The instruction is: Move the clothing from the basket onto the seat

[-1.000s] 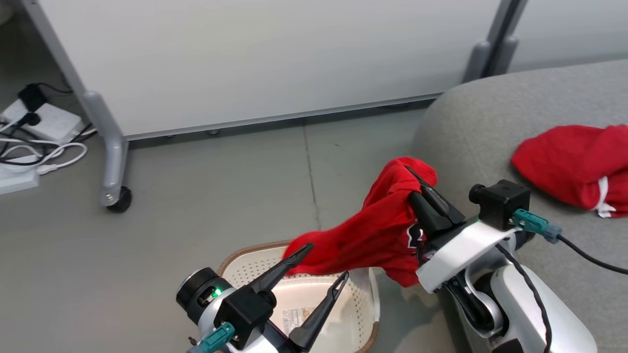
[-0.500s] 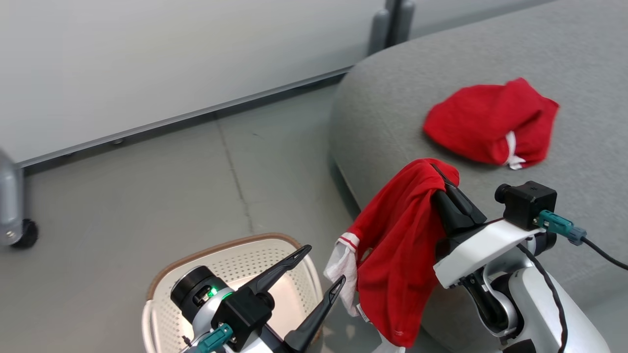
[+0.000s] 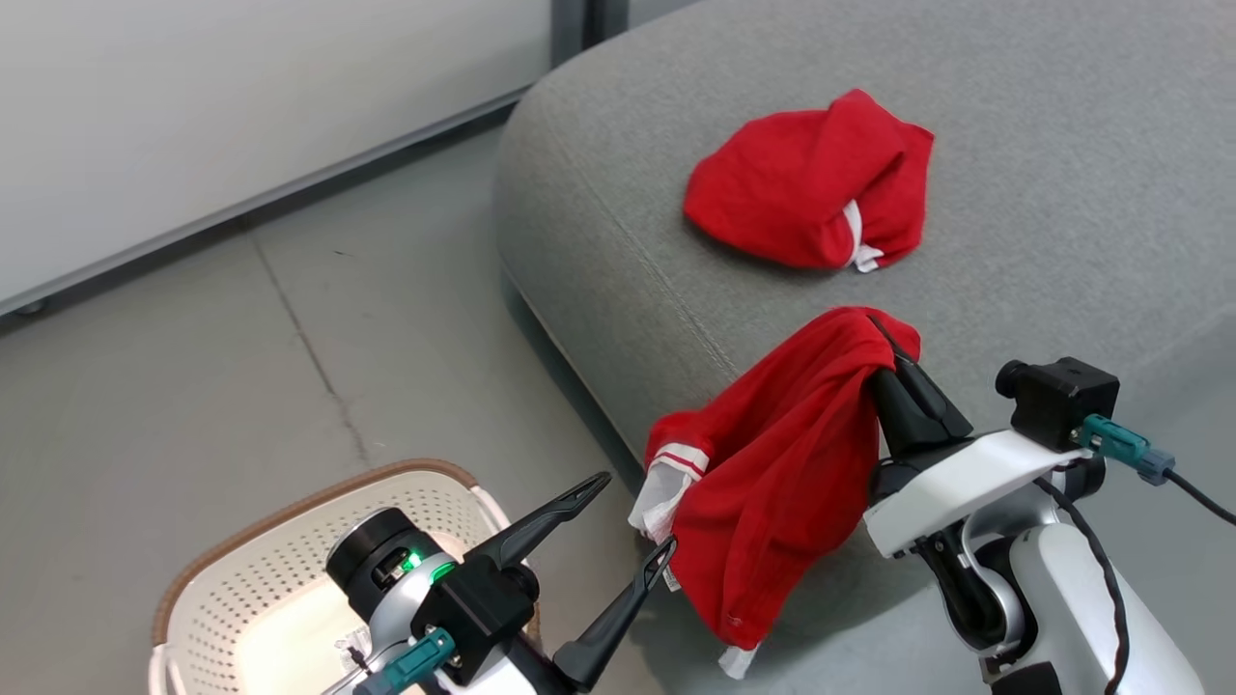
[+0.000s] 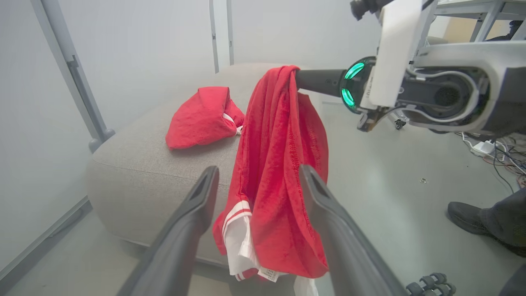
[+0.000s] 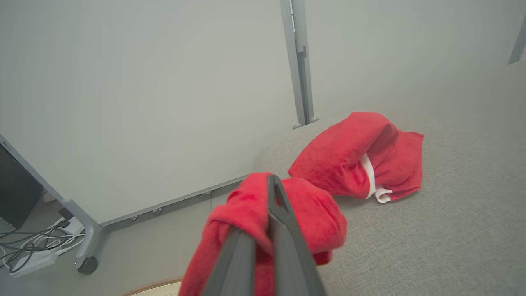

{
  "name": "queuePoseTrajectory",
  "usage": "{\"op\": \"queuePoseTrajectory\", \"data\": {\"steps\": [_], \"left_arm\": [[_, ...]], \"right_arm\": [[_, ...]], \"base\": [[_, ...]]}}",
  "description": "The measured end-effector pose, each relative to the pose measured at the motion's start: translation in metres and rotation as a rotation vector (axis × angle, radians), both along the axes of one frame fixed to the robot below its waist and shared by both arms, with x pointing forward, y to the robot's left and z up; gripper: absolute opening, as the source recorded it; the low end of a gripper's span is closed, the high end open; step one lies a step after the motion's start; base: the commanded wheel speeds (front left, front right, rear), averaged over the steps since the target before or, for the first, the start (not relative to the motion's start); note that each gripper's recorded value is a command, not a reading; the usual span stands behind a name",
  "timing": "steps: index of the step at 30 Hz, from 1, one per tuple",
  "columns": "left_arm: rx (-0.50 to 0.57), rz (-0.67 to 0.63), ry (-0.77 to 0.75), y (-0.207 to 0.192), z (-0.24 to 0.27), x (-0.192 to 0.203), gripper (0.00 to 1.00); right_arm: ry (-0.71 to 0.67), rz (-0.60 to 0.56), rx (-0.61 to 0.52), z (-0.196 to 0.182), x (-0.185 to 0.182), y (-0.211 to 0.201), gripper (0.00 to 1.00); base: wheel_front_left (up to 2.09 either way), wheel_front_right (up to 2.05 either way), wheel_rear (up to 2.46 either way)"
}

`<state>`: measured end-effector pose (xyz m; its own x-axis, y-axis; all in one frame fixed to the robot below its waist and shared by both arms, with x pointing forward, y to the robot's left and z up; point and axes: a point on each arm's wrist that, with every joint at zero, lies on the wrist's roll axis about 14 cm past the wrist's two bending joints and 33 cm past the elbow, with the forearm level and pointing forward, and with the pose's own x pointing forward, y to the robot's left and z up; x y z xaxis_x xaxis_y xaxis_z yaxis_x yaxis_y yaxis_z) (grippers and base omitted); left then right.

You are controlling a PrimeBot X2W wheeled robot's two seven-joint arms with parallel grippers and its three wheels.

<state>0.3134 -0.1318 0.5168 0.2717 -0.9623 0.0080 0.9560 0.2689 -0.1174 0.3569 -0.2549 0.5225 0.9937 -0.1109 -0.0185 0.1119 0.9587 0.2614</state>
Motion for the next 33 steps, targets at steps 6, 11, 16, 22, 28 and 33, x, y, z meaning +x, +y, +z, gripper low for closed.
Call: {"op": "queuePoseTrajectory", "data": {"steps": [6,11,16,22,28,33], "left_arm": [[-0.013,-0.039,0.018,-0.01,-0.004,0.004,1.0],[-0.017,-0.051,0.026,-0.013,-0.006,0.01,1.0],[-0.046,-0.013,0.024,-0.013,-0.006,0.033,1.0],[-0.08,0.026,-0.011,-0.01,-0.001,0.061,1.0],[-0.102,0.061,-0.038,-0.005,-0.005,0.091,1.0],[-0.104,0.094,-0.048,0.003,-0.016,0.111,1.0]], "right_arm": [[-0.005,-0.052,0.01,-0.001,0.003,-0.015,0.0],[-0.065,-0.078,-0.001,0.017,0.016,-0.028,0.0],[-0.221,-0.102,-0.08,0.075,0.052,-0.054,0.0],[-0.406,-0.13,-0.239,0.157,0.092,-0.085,0.0],[-0.539,-0.174,-0.352,0.225,0.13,-0.112,0.0],[-0.578,-0.213,-0.424,0.255,0.157,-0.13,0.0]], "base": [[0.0,0.0,0.0],[0.0,0.0,0.0],[0.0,0.0,0.0],[0.0,0.0,0.0],[0.0,0.0,0.0],[0.0,0.0,0.0]]}}
